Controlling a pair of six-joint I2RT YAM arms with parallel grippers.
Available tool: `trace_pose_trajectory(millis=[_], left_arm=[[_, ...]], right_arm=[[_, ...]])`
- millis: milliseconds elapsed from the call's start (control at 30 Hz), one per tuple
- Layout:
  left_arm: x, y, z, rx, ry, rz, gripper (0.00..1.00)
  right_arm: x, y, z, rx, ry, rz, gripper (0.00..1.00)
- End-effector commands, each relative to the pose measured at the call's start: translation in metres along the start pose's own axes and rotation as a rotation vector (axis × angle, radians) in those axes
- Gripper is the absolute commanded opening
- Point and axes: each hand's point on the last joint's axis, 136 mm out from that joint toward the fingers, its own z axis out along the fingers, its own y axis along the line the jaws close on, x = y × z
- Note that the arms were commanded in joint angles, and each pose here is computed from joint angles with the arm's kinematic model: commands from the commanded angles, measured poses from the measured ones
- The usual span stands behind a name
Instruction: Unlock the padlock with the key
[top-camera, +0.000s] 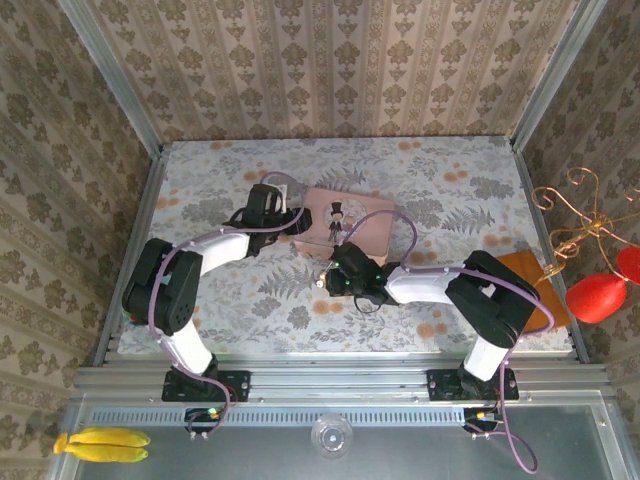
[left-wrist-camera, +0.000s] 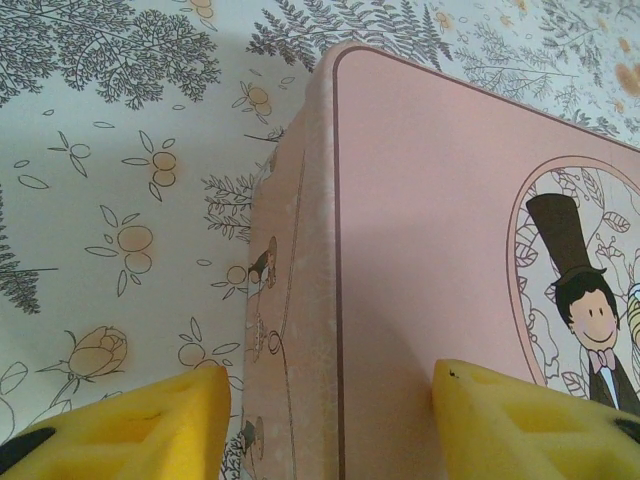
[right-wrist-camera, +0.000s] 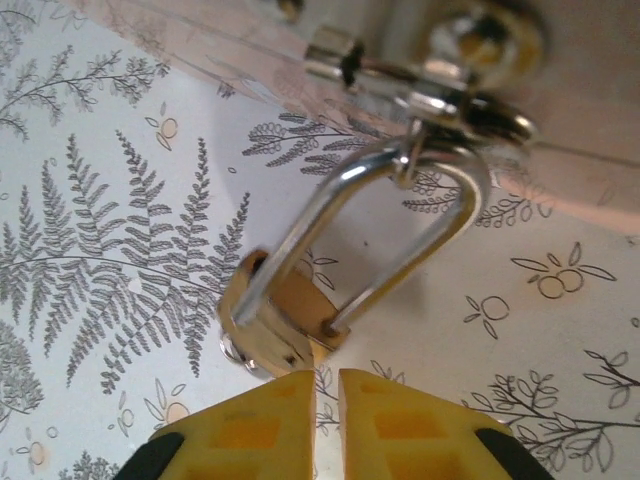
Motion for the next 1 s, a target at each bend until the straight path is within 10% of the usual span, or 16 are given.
trace_pose_trajectory(millis=[0, 433, 967], left_arm=[[0.02, 0.019, -0.003, -0.061, 0.03, -0.024, 0.56], [0.035, 0.026, -0.009, -0.082, 0.014, -0.06, 0.55], [0.039, 0.022, -0.004, -0.08, 0.032, -0.068, 0.54]], right_arm=[[0.004, -0.02, -0.007, 0.1, 0.004, 0.019, 0.12], [-0.01, 0.006, -0.015, -0.089, -0.095, 0.099, 0.39], [-0.015, 0.004, 0.016, 0.073, -0.07, 0.095, 0.51]])
